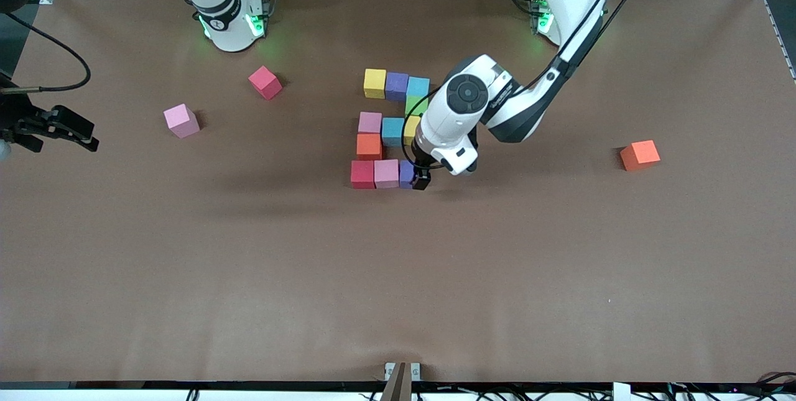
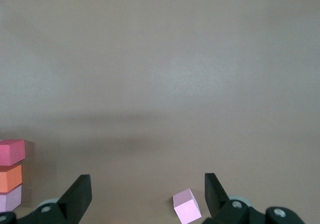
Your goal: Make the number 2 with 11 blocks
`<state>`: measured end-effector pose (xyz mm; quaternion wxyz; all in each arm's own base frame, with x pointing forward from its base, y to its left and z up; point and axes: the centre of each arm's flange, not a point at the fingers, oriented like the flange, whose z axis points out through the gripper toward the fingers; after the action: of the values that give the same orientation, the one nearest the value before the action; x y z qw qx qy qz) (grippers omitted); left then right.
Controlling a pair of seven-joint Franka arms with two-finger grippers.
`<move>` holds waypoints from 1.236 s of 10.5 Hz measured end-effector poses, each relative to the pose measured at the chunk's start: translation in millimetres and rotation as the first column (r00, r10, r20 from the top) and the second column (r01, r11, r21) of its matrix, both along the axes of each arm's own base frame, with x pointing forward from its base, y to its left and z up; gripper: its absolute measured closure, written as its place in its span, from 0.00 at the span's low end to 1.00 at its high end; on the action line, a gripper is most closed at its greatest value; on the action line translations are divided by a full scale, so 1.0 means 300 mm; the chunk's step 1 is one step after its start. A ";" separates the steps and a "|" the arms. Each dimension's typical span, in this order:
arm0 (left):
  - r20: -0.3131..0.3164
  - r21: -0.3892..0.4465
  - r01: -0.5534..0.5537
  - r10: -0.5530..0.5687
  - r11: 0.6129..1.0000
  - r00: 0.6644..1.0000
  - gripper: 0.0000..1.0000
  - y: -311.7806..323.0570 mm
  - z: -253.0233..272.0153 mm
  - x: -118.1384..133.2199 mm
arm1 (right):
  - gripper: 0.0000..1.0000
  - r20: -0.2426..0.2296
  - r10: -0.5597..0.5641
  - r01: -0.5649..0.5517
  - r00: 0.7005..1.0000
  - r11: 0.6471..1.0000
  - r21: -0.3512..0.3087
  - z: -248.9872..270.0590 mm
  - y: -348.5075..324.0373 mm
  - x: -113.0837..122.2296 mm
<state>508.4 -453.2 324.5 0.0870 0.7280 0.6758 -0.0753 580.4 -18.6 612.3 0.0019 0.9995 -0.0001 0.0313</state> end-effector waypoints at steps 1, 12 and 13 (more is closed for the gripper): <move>0.030 0.017 0.025 -0.025 1.000 0.999 0.00 0.030 0.062 0.017 | 0.00 0.002 0.000 0.000 1.000 1.000 0.000 0.001 0.000 0.001; 0.007 0.232 0.649 -0.669 0.724 0.744 0.00 0.580 0.688 0.160 | 0.00 0.023 0.014 -0.014 1.000 1.000 0.001 0.030 0.023 -0.009; -0.014 0.234 0.707 -0.724 0.668 0.689 0.00 0.654 0.722 0.170 | 0.00 0.023 0.014 -0.014 1.000 1.000 0.001 0.030 0.023 -0.009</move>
<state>559.4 -256.9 541.2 -0.0041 0.9419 0.3360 0.0012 577.8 -11.8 621.2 0.0011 0.9991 0.0068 0.0425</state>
